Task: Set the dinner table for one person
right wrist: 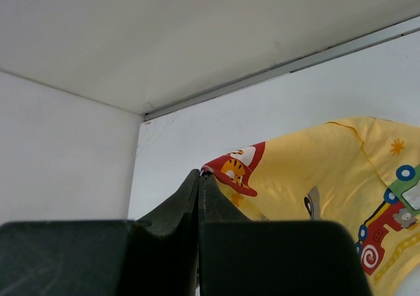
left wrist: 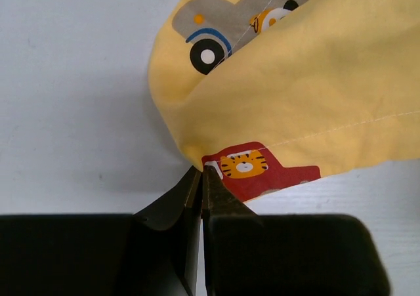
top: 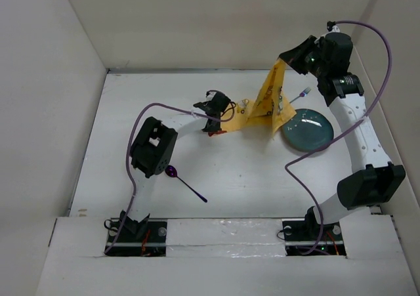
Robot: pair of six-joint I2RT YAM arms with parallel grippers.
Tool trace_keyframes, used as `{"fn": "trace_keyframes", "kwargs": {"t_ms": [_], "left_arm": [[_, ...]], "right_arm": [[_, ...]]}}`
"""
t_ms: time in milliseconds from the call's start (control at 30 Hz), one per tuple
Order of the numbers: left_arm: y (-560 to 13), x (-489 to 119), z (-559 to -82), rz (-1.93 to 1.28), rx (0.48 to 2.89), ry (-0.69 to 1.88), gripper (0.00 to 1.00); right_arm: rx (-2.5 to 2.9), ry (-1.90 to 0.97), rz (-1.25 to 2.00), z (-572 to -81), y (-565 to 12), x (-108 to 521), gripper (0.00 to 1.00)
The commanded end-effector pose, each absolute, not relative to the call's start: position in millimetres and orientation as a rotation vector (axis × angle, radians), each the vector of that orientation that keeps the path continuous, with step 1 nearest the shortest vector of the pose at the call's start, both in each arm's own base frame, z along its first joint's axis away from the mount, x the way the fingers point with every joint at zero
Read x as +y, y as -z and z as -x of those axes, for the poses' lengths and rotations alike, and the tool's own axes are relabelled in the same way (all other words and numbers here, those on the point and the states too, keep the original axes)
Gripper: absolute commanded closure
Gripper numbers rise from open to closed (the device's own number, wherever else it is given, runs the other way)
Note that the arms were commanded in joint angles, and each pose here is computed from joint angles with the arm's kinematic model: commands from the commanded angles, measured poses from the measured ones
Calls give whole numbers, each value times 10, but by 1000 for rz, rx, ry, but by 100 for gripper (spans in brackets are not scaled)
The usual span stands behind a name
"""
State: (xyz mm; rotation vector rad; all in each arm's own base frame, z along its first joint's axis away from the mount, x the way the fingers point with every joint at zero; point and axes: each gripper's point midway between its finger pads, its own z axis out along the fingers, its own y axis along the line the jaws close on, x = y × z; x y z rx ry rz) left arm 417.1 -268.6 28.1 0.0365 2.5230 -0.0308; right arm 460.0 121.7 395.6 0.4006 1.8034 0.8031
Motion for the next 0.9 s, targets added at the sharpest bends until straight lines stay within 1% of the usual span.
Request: {"fn": "trace_keyframes", "kwargs": {"t_ms": [0, 33, 133, 167, 200, 233, 267, 300, 333, 367, 400, 433, 467, 500, 533, 633, 667, 700, 733, 767, 800, 833, 867], "left_arm": [[-797, -2517, -4043, -59, 2523, 49, 100], [-948, -2498, -4084, -49, 2503, 83, 100], [-1633, -2283, -4351, 47, 2390, 237, 100], [-1829, -2099, -4502, 103, 2354, 289, 100], [-2141, -2049, -4670, 129, 2285, 334, 100], [-2334, -1977, -4794, 151, 2246, 363, 100], [-2315, -1950, -4904, 162, 2264, 393, 100], [-2784, -1796, -5163, 207, 2158, 444, 100], [-3099, -1685, -5399, 241, 2097, 502, 100], [-2866, -1725, -5423, 238, 2156, 506, 100], [-3204, -1494, -5571, 280, 2057, 537, 100], [-3454, -1388, -5606, 355, 1979, 615, 100], [-3737, -1264, -5663, 377, 1888, 752, 100], [-3740, -1263, -5663, 377, 1887, 754, 100], [-3948, -1068, -5647, 420, 1829, 776, 100], [-4419, -779, -5498, 420, 1708, 762, 100], [-4483, -720, -5443, 418, 1693, 758, 100], [-4284, -674, -5428, 440, 1732, 752, 100], [-4381, -683, -5304, 417, 1708, 755, 100], [-4306, -621, -5269, 421, 1715, 736, 100], [-3825, -617, -5258, 463, 1808, 723, 100], [-3808, -573, -5180, 457, 1791, 720, 100], [-3654, -548, -5122, 458, 1815, 741, 100]], "right_arm": [[1687, -821, -358, -4460, -4365, 1150, 100], [1675, -809, -363, -4441, -4414, 1124, 100], [1660, -795, -369, -4488, -4473, 1100, 100], [1680, -791, -375, -4592, -4385, 1110, 100], [1682, -789, -374, -4657, -4372, 1117, 100], [1678, -786, -377, -4743, -4363, 1118, 100], [1677, -779, -382, -4937, -4349, 1090, 100], [1679, -779, -378, -5036, -4358, 1103, 100], [1687, -777, -377, -5214, -4403, 1122, 100], [1655, -774, -374, -5333, -4511, 1075, 100], [1648, -781, -368, -5406, -4580, 1091, 100], [1664, -797, -362, -5454, -4603, 1127, 100], [1569, -839, -339, -5559, -4981, 1118, 100], [1568, -839, -339, -5559, -4985, 1117, 100], [1548, -874, -317, -5534, -5090, 1128, 100], [1485, -945, -263, -5417, -5325, 1215, 100], [1496, -949, -260, -5387, -5290, 1225, 100], [1582, -944, -295, -5485, -4900, 1237, 100], [1556, -957, -268, -5328, -5014, 1251, 100], [1581, -964, -265, -5297, -4890, 1269, 100], [1595, -965, -250, -5281, -4770, 1286, 100], [1675, -963, -273, -5207, -4415, 1295, 100], [1723, -960, -278, -5163, -4199, 1339, 100]]}}
